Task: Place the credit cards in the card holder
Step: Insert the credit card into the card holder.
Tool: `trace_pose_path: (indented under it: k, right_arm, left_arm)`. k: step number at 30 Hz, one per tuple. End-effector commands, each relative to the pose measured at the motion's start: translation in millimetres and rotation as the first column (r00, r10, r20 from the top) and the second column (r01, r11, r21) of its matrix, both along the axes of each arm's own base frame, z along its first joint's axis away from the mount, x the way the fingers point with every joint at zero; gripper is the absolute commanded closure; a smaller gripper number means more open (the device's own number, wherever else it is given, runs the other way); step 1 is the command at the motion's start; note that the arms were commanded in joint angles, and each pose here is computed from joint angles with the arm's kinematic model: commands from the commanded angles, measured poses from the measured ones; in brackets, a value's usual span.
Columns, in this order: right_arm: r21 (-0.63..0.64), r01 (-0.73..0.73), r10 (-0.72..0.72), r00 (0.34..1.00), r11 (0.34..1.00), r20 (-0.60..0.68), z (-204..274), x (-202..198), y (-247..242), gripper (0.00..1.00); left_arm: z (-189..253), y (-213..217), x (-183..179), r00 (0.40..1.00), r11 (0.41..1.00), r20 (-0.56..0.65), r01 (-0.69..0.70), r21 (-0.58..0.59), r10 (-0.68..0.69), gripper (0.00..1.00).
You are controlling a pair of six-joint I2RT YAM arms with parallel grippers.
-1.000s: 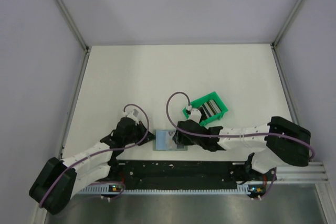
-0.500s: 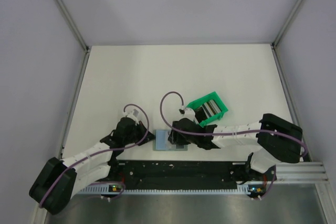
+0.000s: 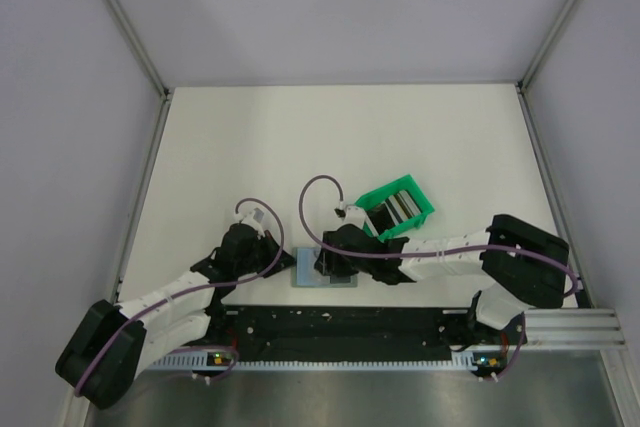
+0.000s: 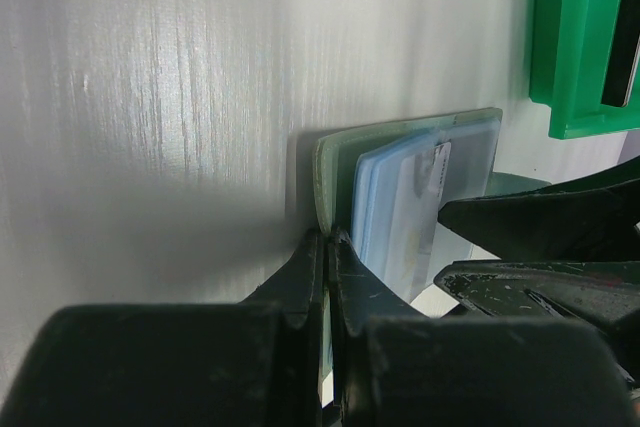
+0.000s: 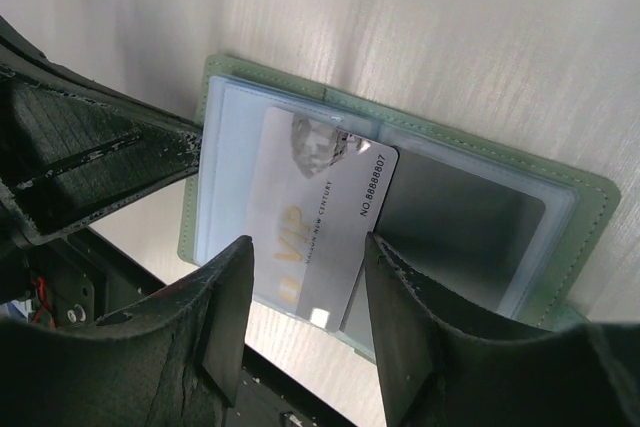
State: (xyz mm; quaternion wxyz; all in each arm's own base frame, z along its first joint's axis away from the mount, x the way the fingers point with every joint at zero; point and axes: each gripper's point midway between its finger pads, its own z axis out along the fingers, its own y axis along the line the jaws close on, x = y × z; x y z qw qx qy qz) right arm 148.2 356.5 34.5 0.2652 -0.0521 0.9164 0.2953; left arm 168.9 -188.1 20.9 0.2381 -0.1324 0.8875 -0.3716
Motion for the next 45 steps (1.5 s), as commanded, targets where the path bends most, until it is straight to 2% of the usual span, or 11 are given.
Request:
trace_pose_path:
  k: [1, 14, 27, 45]
  right_arm:
    - [0.044, -0.037, 0.036, 0.999, 0.998, 0.031, 9.0, 1.3, 13.8, 0.52]
    - [0.008, 0.017, -0.017, 0.999, 1.0, 0.049, 10.3, 5.1, -7.0, 0.5]
    - [0.051, -0.03, 0.032, 0.999, 0.998, -0.032, 2.5, -5.6, 16.1, 0.5]
    - [0.123, -0.036, 0.038, 0.999, 0.992, -0.011, 17.6, -0.2, 26.3, 0.5]
  left_arm:
    - [-6.5, 3.6, -2.5, 1.0, 1.0, 0.0, 0.003, 0.018, -0.003, 1.0]
    - [-7.2, 4.4, -2.3, 1.0, 1.0, -0.001, -0.001, 0.021, 0.001, 1.0]
    - [-7.1, 4.0, -3.3, 1.0, 1.0, -0.005, 0.002, 0.02, -0.002, 1.0]
    - [-7.8, 4.4, -2.9, 1.0, 1.0, -0.003, 0.002, 0.024, -0.001, 1.0]
